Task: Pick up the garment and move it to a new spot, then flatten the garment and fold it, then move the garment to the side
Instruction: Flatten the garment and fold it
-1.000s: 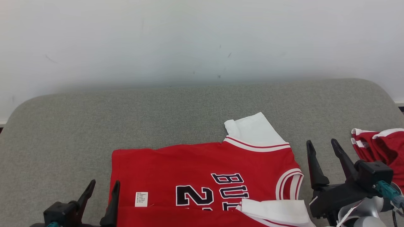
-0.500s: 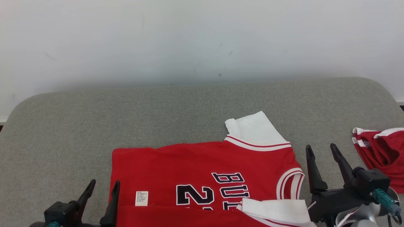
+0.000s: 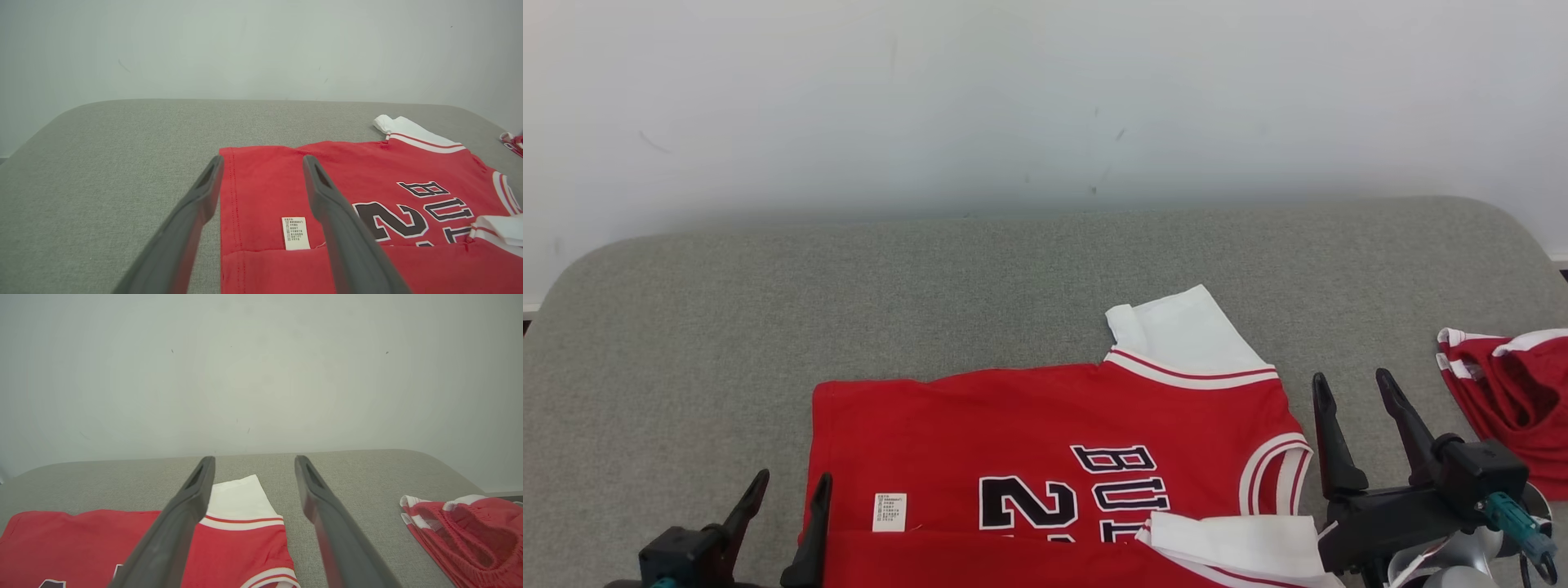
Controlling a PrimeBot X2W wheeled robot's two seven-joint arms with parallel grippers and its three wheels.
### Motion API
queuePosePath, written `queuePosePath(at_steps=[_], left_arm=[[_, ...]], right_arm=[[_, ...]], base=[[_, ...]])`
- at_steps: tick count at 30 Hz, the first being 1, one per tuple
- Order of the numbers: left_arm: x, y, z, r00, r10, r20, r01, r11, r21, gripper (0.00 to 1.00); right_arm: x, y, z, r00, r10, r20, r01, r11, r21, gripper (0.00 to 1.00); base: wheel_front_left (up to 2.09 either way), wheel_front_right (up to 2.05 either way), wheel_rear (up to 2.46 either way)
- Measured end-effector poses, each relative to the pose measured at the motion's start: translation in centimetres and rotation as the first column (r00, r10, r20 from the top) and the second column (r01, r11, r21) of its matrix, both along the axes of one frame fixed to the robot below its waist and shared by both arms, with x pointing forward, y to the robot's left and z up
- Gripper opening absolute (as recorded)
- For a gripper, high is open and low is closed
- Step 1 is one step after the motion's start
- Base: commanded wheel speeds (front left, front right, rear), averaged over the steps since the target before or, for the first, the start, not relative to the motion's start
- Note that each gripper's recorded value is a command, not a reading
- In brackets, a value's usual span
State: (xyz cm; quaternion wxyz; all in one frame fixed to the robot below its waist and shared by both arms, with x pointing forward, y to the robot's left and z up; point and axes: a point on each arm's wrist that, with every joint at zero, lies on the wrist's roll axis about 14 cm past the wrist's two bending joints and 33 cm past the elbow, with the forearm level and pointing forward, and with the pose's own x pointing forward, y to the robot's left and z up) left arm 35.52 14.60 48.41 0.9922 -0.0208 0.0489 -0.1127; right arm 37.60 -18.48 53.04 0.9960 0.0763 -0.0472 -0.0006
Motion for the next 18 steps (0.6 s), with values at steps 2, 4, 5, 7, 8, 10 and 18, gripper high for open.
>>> queuePosePath(at_steps=[2,4,5,7,8,10,18], left_arm=[[0.0,0.0,-0.1,1.0,0.0,-0.003,0.0,1.0,0.0,1.0],[0.0,0.0,-0.2,1.0,-0.002,-0.007,0.002,1.0,0.0,1.0],[0.0,-0.1,-0.3,1.0,-0.003,-0.01,0.003,1.0,0.0,1.0],[0.1,-0.2,-0.6,1.0,-0.009,-0.018,0.009,1.0,-0.001,1.0],[0.2,-0.1,-0.6,1.0,-0.009,-0.018,0.009,1.0,-0.001,1.0],[0.8,-0.1,-0.4,1.0,-0.015,-0.015,0.015,1.0,0.003,1.0],[3.1,0.7,-2.1,0.992,-0.052,-0.113,0.058,0.997,0.052,1.0]], right_arm=[[0.0,0.0,-0.1,1.0,0.0,0.001,0.0,1.0,-0.001,1.0],[0.1,0.0,-0.2,1.0,0.002,0.001,-0.002,1.0,-0.002,1.0],[0.1,0.1,-0.2,1.0,0.004,0.001,-0.004,1.0,-0.002,1.0],[0.2,0.1,-0.3,1.0,0.005,0.001,-0.005,1.0,-0.002,1.0],[0.3,0.2,-0.4,1.0,0.006,-0.003,-0.006,1.0,-0.002,1.0],[0.5,0.5,-0.6,1.0,0.017,-0.006,-0.017,1.0,-0.004,1.0],[1.5,1.4,-0.1,0.999,0.049,0.014,-0.049,0.999,-0.009,1.0]], base=[[0.0,0.0,0.0],[0.0,0.0,0.0],[0.0,0.0,0.0],[0.0,0.0,0.0],[0.0,0.0,0.0],[0.0,0.0,0.0],[0.0,0.0,0.0]])
